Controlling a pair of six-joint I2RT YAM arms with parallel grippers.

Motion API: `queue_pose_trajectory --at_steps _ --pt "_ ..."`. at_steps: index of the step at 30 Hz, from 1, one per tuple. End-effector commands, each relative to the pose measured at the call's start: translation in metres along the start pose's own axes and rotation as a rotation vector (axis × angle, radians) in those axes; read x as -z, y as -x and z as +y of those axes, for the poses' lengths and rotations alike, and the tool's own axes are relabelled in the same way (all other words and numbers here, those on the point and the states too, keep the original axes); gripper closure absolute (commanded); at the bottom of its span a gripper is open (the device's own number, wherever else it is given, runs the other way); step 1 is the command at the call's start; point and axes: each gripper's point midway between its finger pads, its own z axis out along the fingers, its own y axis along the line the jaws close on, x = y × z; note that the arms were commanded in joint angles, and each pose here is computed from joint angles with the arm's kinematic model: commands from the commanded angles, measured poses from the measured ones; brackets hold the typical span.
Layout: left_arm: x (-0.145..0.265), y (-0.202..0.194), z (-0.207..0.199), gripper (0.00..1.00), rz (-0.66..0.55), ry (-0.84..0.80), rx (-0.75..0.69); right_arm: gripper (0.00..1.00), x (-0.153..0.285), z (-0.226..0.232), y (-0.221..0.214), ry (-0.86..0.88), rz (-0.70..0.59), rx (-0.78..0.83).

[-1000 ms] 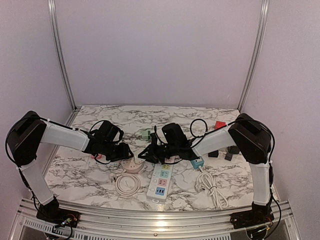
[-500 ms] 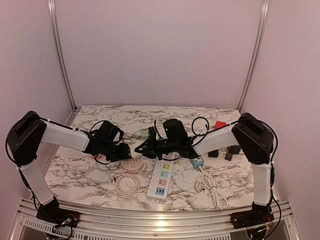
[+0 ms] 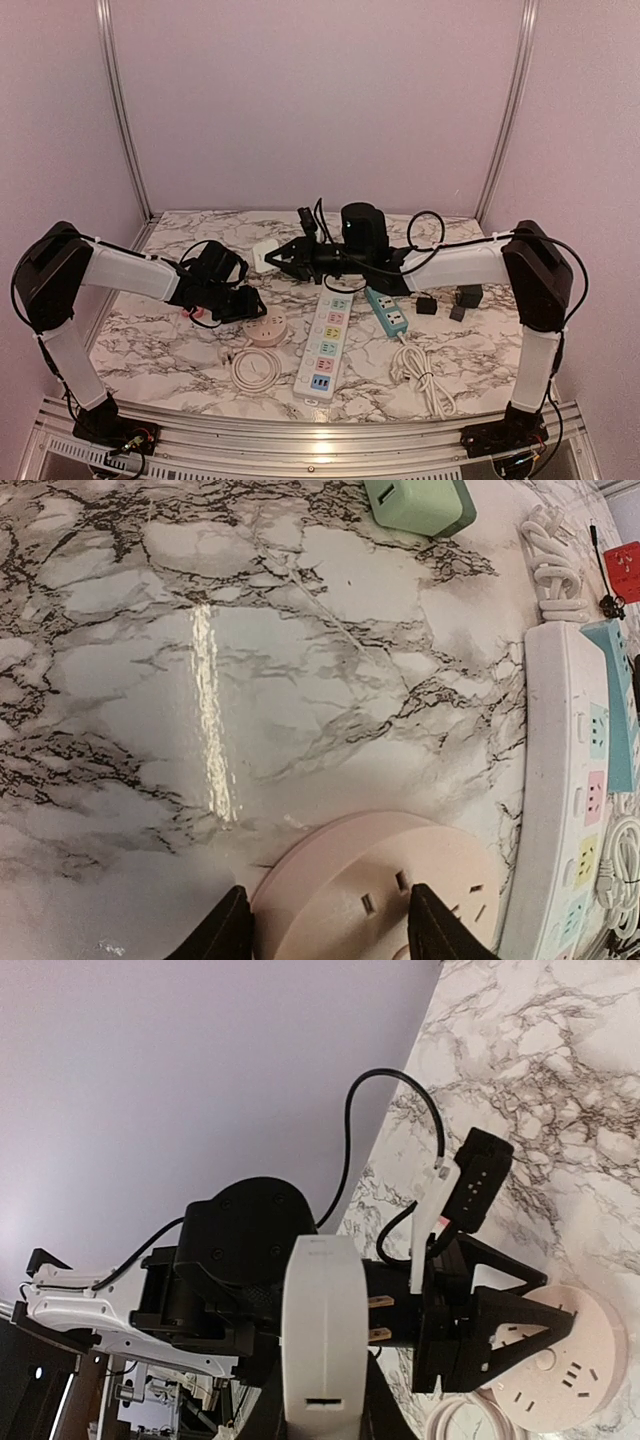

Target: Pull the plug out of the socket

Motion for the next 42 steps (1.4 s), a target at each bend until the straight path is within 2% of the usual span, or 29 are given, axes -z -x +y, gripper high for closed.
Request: queue_pose_trajectory --at_steps 1,6,11,20,24,30,42 --pt "0.001 -0.049 0.021 0.46 0.198 0.108 -0.024 1.00 0.025 -0.015 0.023 -0.157 -0.047 0.092" --pt "0.016 -0.016 -0.009 0.44 0.134 0.050 -0.048 1.00 0.061 -0.043 0.054 -0.361 -0.097 0.184" --pt "0.038 0.014 -0.037 0.35 0.066 -0.007 -0.073 1.00 0.108 -0.080 0.082 -0.581 -0.124 0.248" --pt "0.077 0.049 -0.067 0.01 -0.046 -0.074 -0.087 1.00 0.169 -0.119 0.135 -1.012 -0.161 0.425" --pt "0.092 0.053 -0.067 0.01 -0.080 -0.065 -0.095 1.00 0.186 -0.138 0.156 -1.199 -0.145 0.490" --pt "0.116 0.056 -0.066 0.01 -0.124 -0.064 -0.108 1.00 0.209 -0.173 0.184 -1.382 -0.091 0.519" --pt "0.122 0.053 -0.069 0.01 -0.136 -0.097 -0.113 0.96 0.220 -0.230 0.195 -1.579 0.053 0.569"
